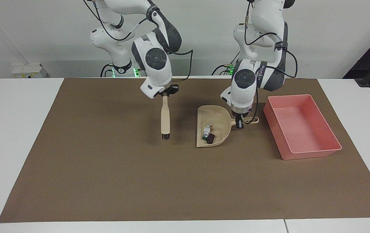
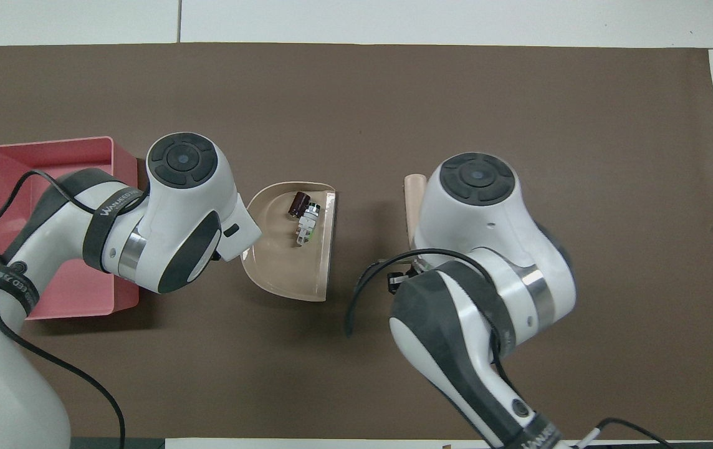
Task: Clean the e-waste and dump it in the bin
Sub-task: 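Lift the dustpan toward the bin while the right gripper returns the brush, then tip the dustpan over the pink bin with the left gripper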
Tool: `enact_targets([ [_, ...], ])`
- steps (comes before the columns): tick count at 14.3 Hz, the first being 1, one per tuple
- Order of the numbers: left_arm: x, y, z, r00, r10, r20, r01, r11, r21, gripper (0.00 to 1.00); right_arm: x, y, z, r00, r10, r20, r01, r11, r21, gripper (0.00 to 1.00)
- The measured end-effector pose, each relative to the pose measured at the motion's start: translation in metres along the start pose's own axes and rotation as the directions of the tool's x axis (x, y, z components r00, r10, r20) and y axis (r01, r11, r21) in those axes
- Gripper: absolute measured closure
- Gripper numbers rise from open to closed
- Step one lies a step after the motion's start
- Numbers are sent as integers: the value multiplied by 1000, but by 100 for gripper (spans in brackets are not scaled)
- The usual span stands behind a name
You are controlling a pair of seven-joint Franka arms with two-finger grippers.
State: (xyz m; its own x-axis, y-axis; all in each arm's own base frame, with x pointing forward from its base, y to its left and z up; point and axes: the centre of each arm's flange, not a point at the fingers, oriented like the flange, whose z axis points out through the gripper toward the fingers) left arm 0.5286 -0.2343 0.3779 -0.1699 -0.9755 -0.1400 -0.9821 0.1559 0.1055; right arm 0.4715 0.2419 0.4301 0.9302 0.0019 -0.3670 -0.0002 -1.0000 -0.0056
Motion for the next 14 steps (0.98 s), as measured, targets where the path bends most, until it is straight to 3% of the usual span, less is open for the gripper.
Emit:
enact_targets([
  [6, -78, 0, -44, 996, 5, -92, 0, 998, 57, 67, 1, 180, 18, 999, 29, 32, -30, 999, 34, 74],
  [11, -193, 9, -60, 984, -22, -174, 32, 998, 51, 67, -2, 282, 52, 1000, -24, -14, 25, 998, 64, 74],
  [14, -273, 19, -72, 966, -51, -254, 70, 995, 64, 67, -6, 318, 65, 999, -40, -33, 43, 995, 89, 74],
])
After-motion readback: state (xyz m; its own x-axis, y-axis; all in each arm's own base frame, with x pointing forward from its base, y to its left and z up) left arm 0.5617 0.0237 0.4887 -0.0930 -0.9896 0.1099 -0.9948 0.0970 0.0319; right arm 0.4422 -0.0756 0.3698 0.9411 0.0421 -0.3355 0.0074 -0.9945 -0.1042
